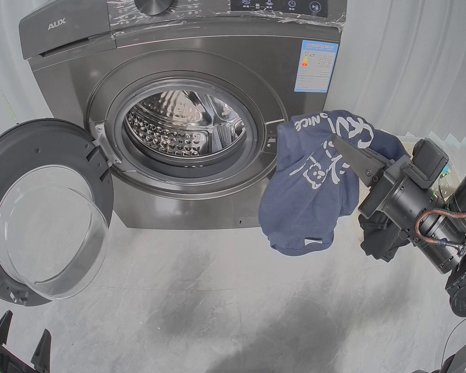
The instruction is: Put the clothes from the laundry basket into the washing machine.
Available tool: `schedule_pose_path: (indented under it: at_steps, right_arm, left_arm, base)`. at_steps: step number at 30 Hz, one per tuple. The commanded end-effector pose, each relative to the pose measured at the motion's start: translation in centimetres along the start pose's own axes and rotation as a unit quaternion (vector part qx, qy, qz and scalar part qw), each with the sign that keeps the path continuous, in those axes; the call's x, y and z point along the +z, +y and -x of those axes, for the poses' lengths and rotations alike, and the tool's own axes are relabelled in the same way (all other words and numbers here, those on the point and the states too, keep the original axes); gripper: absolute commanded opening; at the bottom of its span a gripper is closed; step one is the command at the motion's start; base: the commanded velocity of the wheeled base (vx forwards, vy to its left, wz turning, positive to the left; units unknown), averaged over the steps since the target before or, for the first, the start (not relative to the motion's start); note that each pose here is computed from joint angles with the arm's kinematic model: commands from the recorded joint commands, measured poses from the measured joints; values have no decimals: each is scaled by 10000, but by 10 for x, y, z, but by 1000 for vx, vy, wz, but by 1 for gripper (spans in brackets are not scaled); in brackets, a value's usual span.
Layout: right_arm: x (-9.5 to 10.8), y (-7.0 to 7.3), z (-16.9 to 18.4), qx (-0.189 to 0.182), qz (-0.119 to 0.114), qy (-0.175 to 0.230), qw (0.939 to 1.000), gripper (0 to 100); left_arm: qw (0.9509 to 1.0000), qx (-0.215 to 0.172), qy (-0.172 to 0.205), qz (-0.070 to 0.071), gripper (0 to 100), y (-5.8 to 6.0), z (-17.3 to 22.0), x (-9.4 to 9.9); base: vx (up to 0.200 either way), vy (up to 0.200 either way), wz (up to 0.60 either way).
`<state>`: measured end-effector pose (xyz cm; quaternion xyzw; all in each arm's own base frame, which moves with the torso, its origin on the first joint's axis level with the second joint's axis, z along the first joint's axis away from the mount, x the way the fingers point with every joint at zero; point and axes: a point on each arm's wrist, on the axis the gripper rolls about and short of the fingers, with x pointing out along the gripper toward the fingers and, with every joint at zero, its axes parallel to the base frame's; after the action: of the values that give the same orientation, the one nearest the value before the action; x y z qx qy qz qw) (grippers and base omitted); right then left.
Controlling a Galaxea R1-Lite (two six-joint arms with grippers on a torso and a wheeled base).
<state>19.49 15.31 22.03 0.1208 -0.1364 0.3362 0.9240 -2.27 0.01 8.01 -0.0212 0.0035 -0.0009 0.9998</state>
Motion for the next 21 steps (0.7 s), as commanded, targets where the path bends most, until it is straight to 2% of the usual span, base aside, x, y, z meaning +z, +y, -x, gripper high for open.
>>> schedule_pose_path:
  at_steps: [1, 15, 18, 21]
  right_arm:
    - [-2, 0, 0, 3, -8, 35, 10000, 0]
    - [-11, 1, 3, 28, -19, 217, 9998, 0]
    - [-24, 2, 2, 70, -4, 517, 9986, 0]
    - [-30, 6, -8, 128, 48, 492, 9987, 0]
  left_arm:
    - [10000, 3, 26, 3, 100, 0, 0, -4]
    - [10000, 18, 10, -12, 100, 0, 0, -4]
    - [10000, 40, -6, -35, 100, 0, 0, -4]
    - [10000, 40, -13, -81, 100, 0, 0, -4]
  base:
    - [0, 0, 0]
    - [0, 0, 0]
    - [0, 0, 0]
    - [0, 0, 0]
